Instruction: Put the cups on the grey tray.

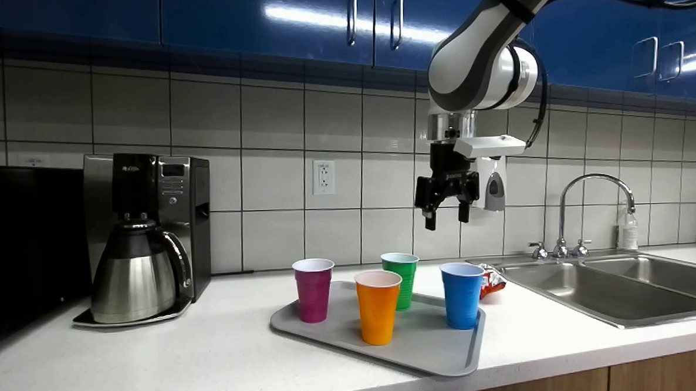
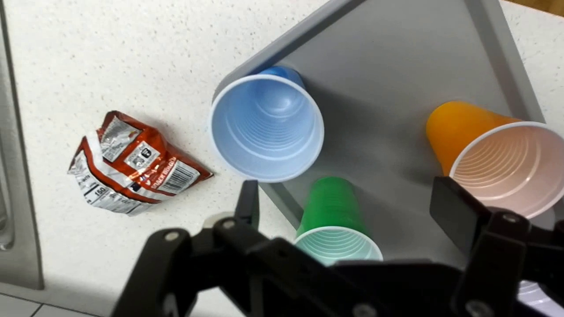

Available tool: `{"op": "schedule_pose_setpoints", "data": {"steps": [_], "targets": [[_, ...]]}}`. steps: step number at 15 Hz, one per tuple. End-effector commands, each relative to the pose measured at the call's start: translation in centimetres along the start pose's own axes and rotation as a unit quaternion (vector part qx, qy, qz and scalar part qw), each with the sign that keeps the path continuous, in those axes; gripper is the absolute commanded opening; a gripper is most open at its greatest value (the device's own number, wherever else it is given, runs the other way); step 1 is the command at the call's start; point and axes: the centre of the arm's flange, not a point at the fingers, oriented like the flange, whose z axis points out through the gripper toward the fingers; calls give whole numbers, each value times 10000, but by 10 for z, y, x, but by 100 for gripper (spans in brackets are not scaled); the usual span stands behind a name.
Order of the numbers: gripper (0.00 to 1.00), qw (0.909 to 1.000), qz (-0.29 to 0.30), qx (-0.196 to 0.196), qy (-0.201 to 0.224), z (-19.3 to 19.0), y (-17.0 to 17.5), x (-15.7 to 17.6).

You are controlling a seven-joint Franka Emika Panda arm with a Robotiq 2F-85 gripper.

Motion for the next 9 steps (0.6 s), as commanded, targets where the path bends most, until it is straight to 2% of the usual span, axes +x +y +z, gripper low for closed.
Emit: {"op": "schedule_pose_setpoints", "data": {"steps": [1,2,9], "targets": [[100,9989,405,-209,-98,-11,9,-28],[100,9998,194,-39,-35,-3,4,-10],[100,9995,308,-63,-71,-4,7,-18]]}}
